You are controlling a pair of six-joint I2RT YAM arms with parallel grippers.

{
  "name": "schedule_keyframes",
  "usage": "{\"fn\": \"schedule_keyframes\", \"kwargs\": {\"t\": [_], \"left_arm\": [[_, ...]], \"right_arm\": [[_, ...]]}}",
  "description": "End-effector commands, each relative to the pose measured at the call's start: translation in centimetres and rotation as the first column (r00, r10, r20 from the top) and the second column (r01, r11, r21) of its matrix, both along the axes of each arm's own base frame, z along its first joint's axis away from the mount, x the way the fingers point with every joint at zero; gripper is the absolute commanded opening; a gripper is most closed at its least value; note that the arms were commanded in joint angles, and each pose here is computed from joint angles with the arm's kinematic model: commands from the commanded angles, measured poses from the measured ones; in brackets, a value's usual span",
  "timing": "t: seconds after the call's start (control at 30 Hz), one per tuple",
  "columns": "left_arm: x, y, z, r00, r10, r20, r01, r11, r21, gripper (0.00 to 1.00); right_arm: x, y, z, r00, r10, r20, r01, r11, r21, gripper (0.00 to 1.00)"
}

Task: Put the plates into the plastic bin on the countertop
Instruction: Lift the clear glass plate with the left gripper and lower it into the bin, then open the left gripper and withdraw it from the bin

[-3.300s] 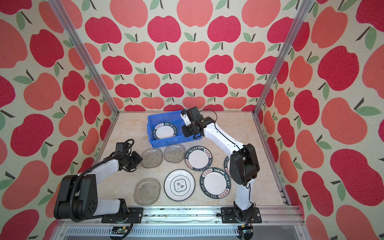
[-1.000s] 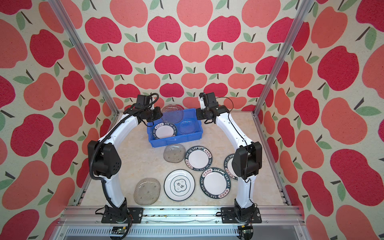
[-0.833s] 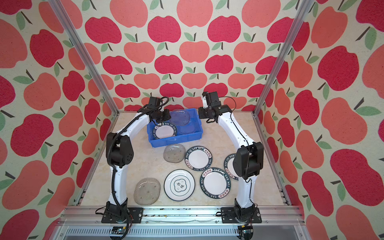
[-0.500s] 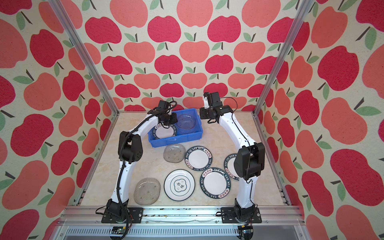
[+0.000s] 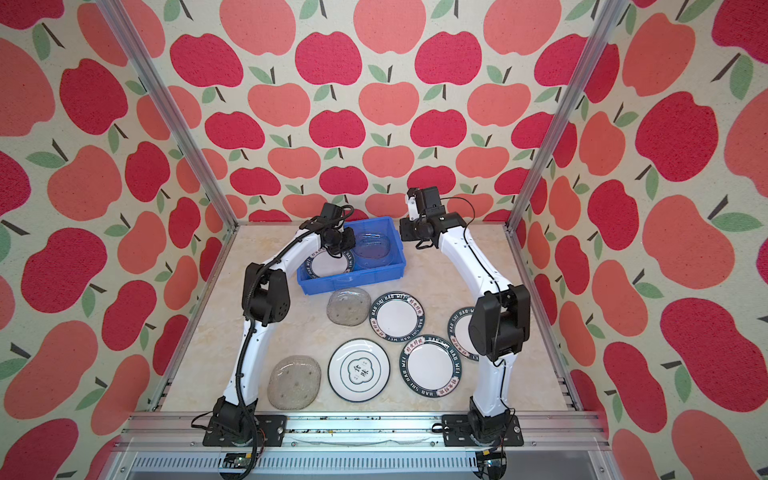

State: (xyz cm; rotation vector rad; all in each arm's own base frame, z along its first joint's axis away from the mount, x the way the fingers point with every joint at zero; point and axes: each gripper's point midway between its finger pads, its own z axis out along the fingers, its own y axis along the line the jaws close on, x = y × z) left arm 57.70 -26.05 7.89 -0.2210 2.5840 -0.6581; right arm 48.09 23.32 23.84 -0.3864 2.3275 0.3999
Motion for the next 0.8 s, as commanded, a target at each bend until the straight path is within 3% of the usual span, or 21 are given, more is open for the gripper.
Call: {"fn": "schedule_keyframes", "kwargs": {"t": [0.0, 0.07, 0.2, 0.27, 0.4, 0.43, 0.47, 0.77], "left_arm": [[-0.6, -0.4, -1.9, 0.997, 0.039, -0.062, -0.039, 0.999, -0.005, 0.00], [-0.9, -0.6, -2.3, 0.996, 0.039, -0.078, -0.040, 0.999, -0.008, 0.17], [-1.1, -0.7, -1.9, 0.997, 0.033, -0.063, -0.033, 0.999, 0.003, 0.30], [-1.1, -0.5, -1.1, 0.998, 0.036, -0.042, -0.035, 0.999, 0.010, 0.43], [-0.8, -0.2, 0.8, 1.000, 0.026, -0.001, -0.026, 1.000, 0.017, 0.76], [-0.7, -0.1, 1.5, 1.000, 0.025, 0.013, -0.025, 0.999, 0.023, 0.93], [-0.7, 0.0, 2.2, 0.999, 0.023, 0.029, -0.024, 0.999, 0.029, 0.99], [-1.7, 4.1, 10.5, 0.982, -0.016, 0.187, -0.021, 0.980, 0.198, 0.99]], "right_arm": [[-0.6, -0.5, 2.0, 0.999, 0.004, 0.038, -0.004, 1.000, 0.023, 0.37], [-0.7, -0.5, 1.9, 0.999, 0.004, 0.035, -0.005, 1.000, 0.022, 0.37], [-0.8, -0.5, 1.9, 0.999, 0.003, 0.034, -0.004, 1.000, 0.030, 0.39], [-0.8, -0.5, 2.0, 0.999, 0.005, 0.034, -0.006, 0.999, 0.036, 0.39], [-0.9, -0.3, 2.7, 0.999, 0.009, 0.047, -0.011, 0.999, 0.046, 0.40], [-0.9, -0.4, 3.0, 0.998, 0.009, 0.054, -0.012, 0.999, 0.046, 0.40], [-0.9, -0.4, 3.2, 0.998, 0.010, 0.058, -0.013, 0.999, 0.046, 0.40], [-1.9, 0.6, 4.1, 0.996, 0.042, 0.073, -0.045, 0.998, 0.044, 0.40]]}}
